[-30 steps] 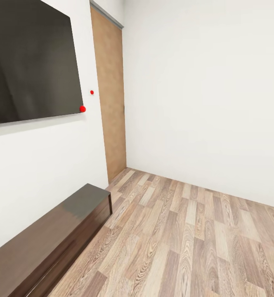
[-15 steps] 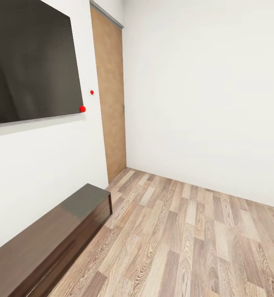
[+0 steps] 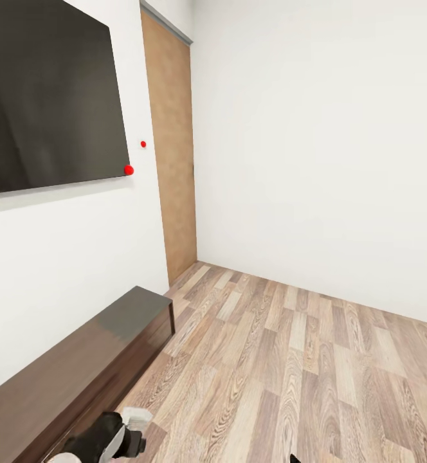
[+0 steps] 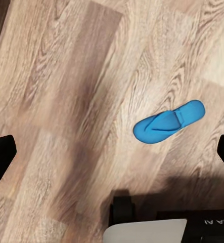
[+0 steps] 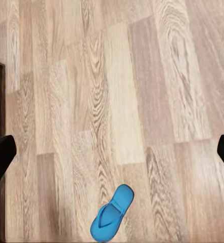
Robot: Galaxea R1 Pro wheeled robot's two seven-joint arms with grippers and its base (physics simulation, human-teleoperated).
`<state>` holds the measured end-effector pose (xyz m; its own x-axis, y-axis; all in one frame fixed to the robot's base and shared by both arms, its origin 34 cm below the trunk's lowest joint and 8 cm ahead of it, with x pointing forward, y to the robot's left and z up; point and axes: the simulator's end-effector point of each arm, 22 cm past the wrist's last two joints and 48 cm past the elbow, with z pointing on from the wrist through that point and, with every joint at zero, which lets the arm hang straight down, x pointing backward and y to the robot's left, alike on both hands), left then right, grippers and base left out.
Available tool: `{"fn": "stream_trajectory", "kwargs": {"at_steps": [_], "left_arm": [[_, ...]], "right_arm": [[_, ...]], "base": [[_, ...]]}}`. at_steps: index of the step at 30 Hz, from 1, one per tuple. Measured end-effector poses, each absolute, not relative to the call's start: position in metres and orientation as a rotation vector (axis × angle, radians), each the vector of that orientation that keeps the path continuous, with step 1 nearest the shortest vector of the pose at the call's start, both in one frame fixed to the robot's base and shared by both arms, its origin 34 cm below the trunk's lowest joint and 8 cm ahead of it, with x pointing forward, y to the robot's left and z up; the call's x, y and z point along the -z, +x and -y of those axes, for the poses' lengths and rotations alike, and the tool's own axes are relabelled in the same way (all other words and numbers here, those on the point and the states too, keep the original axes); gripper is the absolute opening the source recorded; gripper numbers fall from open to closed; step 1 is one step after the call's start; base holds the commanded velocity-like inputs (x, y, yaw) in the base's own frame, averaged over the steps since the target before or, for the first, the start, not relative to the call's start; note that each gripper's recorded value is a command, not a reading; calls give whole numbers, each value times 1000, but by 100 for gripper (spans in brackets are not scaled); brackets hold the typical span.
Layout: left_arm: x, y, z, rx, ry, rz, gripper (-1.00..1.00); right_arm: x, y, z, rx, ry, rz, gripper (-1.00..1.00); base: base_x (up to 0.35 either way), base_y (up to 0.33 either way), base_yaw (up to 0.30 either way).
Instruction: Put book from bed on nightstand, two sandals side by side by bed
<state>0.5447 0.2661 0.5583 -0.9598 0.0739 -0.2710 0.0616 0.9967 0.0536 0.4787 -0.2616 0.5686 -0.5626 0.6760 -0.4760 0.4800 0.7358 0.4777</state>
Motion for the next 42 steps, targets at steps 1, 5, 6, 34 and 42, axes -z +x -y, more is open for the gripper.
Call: {"fn": "stream_trajectory", "kwargs": {"at_steps": [1, 5, 6, 34, 42], "left_arm": [[-564, 553, -262, -63, 123, -2857, 100], [-581, 577, -247, -38, 184, -2842, 100], [-586, 584, -241, -22, 201, -2839, 100], [-593, 596, -160, 85, 730, -2817, 100], [-576, 592, -165, 82, 747, -2822, 100]], "right_arm": [[-573, 484, 256, -422, 862, -2268, 100], [-592, 501, 243, -516, 830, -2227, 100], [-599, 508, 240, -542, 819, -2211, 100], [-619, 537, 241, -866, 1006, -2115, 100], [-607, 537, 238, -881, 1003, -2113, 100]], "base": [[0, 0, 0], [0, 0, 0], [0, 0, 0], [0, 0, 0], [0, 0, 0]]}}
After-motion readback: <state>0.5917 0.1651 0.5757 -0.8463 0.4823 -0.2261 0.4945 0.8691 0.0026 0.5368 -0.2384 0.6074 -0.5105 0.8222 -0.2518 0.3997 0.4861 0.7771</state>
